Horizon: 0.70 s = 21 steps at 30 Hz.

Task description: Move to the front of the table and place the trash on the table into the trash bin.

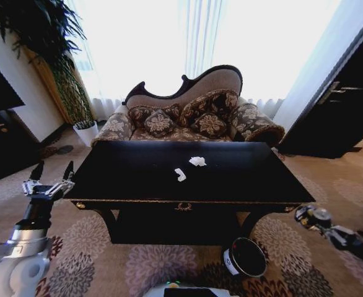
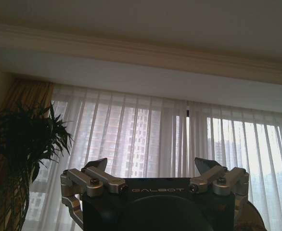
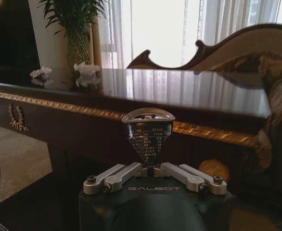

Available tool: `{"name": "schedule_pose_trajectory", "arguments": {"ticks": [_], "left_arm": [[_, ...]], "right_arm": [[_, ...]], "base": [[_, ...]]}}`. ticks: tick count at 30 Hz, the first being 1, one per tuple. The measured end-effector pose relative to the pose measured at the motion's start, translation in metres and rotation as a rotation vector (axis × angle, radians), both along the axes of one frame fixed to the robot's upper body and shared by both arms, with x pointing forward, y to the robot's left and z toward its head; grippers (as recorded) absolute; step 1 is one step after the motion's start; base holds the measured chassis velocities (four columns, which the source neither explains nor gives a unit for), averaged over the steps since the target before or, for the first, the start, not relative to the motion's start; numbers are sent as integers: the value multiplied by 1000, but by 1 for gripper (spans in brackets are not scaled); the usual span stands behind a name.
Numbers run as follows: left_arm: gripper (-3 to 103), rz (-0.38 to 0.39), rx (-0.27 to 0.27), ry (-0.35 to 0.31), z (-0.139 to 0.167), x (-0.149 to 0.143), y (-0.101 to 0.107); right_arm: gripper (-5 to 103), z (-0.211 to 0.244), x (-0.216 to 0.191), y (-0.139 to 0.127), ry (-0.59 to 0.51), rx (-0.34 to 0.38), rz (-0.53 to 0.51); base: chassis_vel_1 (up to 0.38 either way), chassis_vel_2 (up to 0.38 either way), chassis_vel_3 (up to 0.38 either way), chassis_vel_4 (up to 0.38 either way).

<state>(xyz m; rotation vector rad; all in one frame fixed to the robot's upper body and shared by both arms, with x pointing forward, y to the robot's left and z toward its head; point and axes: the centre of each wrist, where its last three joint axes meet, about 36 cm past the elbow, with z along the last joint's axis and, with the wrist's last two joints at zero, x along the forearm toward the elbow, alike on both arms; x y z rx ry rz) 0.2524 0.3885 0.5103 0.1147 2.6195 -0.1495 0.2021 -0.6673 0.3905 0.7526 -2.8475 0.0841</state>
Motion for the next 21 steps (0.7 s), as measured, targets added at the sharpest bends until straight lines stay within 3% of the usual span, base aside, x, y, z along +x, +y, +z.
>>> {"name": "schedule_pose_trajectory", "arguments": {"ticks": [7, 11, 15, 21], "left_arm": [[100, 10, 1, 32, -8, 5, 9], [100, 19, -20, 51, -15, 2, 8], [100, 30, -19, 55, -17, 2, 11], [100, 40, -21, 64, -21, -1, 8]], "right_arm": [[0, -22, 29, 32, -19, 29, 36], [0, -48, 39, 44, 31, 10, 22], [0, -93, 45, 58, 167, -59, 36], [0, -131, 52, 84, 240, -76, 46]], "base": [[0, 0, 0, 0], [0, 0, 0, 0], [0, 0, 0, 0], [0, 0, 0, 0]]}}
